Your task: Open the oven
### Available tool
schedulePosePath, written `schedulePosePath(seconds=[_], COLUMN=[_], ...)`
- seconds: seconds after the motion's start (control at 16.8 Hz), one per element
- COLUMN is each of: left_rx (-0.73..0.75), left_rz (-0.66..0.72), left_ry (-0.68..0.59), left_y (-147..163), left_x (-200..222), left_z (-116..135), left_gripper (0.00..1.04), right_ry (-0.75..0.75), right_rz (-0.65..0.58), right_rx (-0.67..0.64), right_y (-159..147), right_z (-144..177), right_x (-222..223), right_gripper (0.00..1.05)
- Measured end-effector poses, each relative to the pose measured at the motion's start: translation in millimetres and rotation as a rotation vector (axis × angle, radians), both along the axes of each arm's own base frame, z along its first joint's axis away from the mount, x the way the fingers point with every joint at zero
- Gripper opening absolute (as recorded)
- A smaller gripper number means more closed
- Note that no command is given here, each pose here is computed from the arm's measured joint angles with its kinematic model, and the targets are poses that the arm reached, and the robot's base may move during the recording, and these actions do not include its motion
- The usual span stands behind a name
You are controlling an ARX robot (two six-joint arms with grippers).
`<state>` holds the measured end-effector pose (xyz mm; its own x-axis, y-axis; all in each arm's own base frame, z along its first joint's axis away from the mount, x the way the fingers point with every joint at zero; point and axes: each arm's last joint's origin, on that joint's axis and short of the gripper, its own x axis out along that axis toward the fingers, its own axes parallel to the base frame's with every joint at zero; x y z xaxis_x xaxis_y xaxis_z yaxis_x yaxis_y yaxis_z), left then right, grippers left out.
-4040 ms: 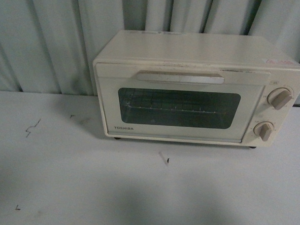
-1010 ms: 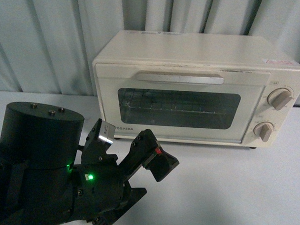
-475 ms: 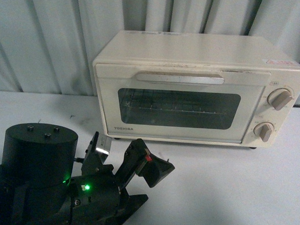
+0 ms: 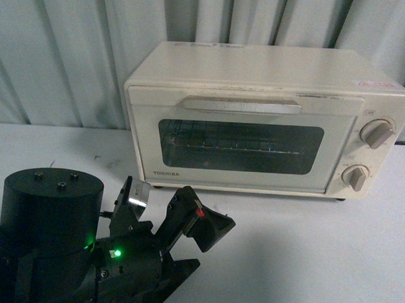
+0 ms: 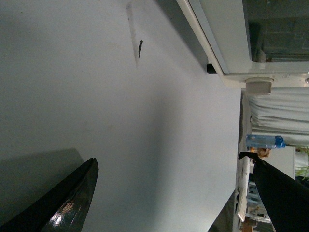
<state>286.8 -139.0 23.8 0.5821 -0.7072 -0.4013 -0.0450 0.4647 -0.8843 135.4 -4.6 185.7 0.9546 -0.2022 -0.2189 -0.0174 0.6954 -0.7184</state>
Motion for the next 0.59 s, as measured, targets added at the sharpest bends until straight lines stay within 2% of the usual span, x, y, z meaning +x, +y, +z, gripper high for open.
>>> schedulePosePath(seconds=[0.18, 0.36, 0.59], left_rx=[-0.002, -0.012, -0.017], left_rz=[0.005, 0.017, 0.037], left_ry=[-0.003, -0.004, -0.006], left_y=[1, 4, 8], left_x=[0, 0, 0], left_z=[0, 0, -1], left_gripper=[0.98, 0.98, 0.98], right_ry=[0.069, 0.092, 0.152], right_rz=[0.152, 0.273, 0.417], right_rx=[-0.148, -0.229, -0.321], right_y=[12, 31, 60], right_z=[7, 11, 1], right_x=[37, 73, 110], right_gripper=[0.98, 0.98, 0.98])
